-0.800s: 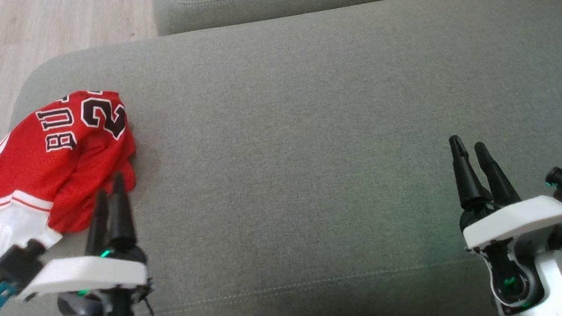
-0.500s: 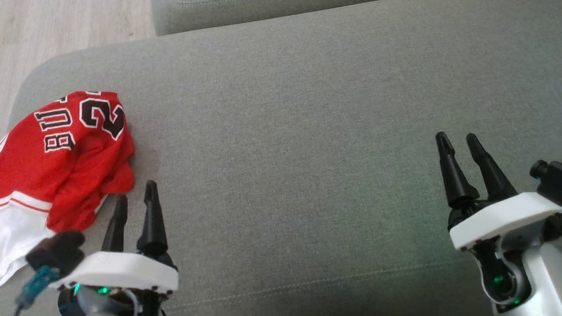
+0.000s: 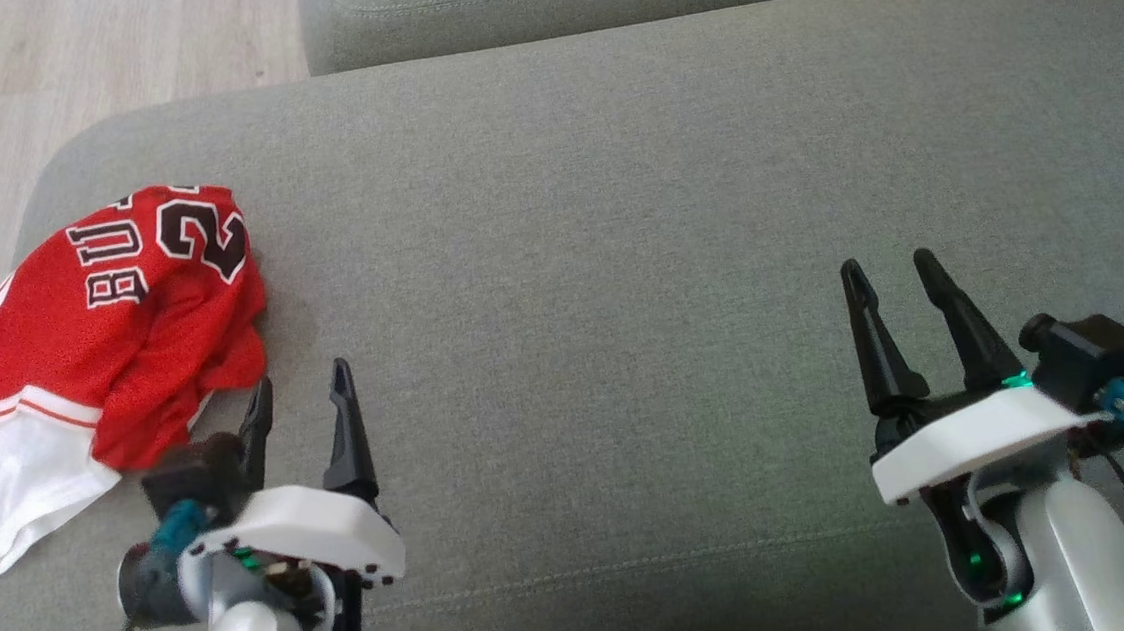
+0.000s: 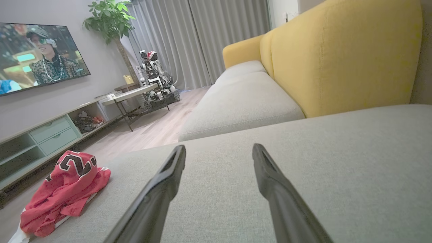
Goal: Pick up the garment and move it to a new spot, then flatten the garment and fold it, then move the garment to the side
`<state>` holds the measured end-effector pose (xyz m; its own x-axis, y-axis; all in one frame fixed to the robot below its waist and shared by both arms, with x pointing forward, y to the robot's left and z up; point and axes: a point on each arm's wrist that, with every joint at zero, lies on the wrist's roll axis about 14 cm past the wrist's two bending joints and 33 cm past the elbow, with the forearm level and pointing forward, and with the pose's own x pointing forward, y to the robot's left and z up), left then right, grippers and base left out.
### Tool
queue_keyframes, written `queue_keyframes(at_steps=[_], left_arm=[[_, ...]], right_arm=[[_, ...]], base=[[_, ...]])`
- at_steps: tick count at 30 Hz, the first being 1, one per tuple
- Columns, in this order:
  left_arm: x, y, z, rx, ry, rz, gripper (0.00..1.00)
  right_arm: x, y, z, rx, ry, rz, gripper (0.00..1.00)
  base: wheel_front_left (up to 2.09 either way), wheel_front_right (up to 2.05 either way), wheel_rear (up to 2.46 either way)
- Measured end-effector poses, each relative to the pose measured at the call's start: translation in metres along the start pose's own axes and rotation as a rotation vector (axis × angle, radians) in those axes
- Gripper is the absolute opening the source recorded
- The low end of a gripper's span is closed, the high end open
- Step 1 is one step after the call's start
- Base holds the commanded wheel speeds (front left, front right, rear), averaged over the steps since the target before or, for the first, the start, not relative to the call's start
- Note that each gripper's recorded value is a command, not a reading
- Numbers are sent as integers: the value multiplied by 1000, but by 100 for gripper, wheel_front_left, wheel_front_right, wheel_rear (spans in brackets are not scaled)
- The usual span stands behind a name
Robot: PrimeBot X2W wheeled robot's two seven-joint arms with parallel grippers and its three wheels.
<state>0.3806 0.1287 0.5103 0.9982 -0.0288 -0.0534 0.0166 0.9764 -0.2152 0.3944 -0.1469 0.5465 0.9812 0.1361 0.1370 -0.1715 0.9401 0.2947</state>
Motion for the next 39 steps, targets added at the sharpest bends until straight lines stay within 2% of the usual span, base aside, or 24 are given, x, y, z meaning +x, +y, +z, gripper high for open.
queue_keyframes(at_steps=[12, 18, 23, 27, 34, 39], left_arm=[[-2, -16, 10, 180, -84, -23, 100], [-4, -25, 21, 208, -140, -42, 100], [-5, -32, 36, 187, -194, -57, 100], [-3, -31, 50, 129, -236, -51, 100], [-7, -14, 30, 14, -183, -36, 100], [-6, -9, 26, 48, -190, -53, 100]], right_arm=[[2, 8, 9, -133, -39, 34, 100], [3, 10, 12, -172, -57, 44, 100], [3, 10, 15, -153, -73, 43, 100], [2, 6, 12, -108, -73, 27, 100], [-1, -5, 2, -26, -54, -14, 100], [1, -4, 0, -70, -51, -5, 100]], base=[[0, 0, 0], [0, 0, 0], [0, 0, 0], [0, 0, 0], [0, 0, 0], [0, 0, 0]])
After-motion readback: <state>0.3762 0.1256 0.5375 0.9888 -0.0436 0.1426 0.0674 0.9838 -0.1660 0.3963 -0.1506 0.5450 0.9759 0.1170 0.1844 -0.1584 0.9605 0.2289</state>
